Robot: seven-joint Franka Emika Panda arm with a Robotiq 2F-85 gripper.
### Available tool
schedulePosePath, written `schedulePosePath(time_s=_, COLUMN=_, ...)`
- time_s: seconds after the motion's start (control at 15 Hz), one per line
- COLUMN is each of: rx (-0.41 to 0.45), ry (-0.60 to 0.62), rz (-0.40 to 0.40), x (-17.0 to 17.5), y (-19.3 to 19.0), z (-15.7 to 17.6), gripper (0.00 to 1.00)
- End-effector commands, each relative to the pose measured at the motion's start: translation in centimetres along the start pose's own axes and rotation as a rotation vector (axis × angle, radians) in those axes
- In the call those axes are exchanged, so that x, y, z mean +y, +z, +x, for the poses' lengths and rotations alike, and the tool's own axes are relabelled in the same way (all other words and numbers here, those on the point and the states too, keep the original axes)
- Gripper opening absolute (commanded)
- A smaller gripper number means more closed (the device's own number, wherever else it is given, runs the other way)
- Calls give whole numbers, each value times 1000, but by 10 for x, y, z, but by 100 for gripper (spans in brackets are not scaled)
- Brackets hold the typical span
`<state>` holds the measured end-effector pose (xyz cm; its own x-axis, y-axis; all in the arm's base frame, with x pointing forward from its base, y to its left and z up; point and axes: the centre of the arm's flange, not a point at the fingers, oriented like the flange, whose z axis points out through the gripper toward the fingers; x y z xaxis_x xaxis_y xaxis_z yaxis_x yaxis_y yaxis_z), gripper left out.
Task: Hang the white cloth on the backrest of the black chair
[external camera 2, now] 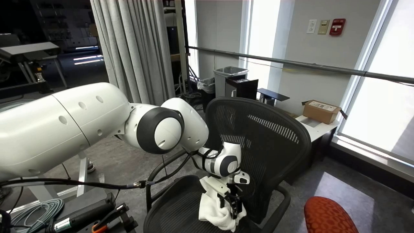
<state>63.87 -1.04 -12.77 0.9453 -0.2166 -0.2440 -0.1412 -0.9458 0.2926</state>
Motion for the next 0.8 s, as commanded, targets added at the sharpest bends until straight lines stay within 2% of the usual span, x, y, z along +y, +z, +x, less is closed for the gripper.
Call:
schedulePosePath(time_s=0.0, rx=-33, ry=-52, rz=-17, x=1, y=25, z=6, gripper=100)
schedulePosePath(time_s=0.07, rx=-42, ry=-53, rz=-21, x=-1, y=30, z=6, gripper=100)
schedulePosePath(time_s=0.13, rx=-48, ry=-54, rz=-22, x=-2, y=34, z=5, gripper=96)
schedulePosePath(time_s=0.2, rx=-50, ry=-49, rz=-18, x=-3, y=34, z=5, gripper=74)
schedulePosePath(time_s=0.33, rx=-47, ry=-39, rz=-12, x=-4, y=29, z=7, gripper=69)
schedulePosePath(time_s=0.73, rx=-34, ry=-25, rz=0, x=-12, y=18, z=12, gripper=23)
